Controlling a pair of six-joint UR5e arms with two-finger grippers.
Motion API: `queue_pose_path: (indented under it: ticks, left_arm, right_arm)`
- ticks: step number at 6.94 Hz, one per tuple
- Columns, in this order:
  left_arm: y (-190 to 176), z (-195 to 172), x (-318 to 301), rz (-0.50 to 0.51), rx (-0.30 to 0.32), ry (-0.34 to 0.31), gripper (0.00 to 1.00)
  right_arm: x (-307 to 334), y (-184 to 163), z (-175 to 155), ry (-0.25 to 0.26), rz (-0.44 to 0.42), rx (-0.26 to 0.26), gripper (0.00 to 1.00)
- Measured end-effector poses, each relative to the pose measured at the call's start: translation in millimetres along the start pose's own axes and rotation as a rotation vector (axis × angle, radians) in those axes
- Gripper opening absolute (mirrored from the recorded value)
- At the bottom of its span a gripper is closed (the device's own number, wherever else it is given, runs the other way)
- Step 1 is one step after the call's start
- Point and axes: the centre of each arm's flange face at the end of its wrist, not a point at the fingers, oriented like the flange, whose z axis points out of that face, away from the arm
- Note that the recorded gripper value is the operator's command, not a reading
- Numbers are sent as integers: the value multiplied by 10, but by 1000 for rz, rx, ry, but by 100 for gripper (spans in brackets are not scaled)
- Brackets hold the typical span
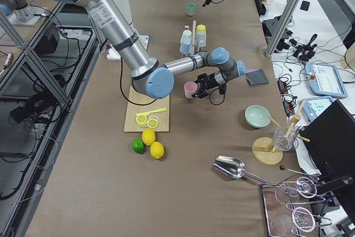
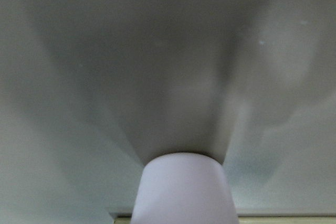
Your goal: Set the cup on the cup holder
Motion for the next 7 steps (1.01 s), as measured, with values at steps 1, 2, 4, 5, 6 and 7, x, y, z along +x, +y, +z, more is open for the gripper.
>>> queue_pose_path:
  ticks: [1,2,4,5,6,7]
  left_arm:
    - [15,191,4,6,-26,-11,98]
    - [31,357,-1,10,-49,-21,98]
    - [66,602,11,20,-82,-35,98]
    - [80,689,41,26,-95,-40,98]
    - [98,791,67,31,-109,-46,97]
    - [119,904,79,34,-124,-53,90]
  right_arm:
    - [9,-19,43,2,3,-8,92]
    - [9,-33,82,5,5,-14,91]
    - [10,-50,148,11,4,-24,81]
    - [7,-53,164,12,3,-26,56]
    - [9,-55,170,11,4,-27,42]
    - [25,-53,146,8,7,-24,41]
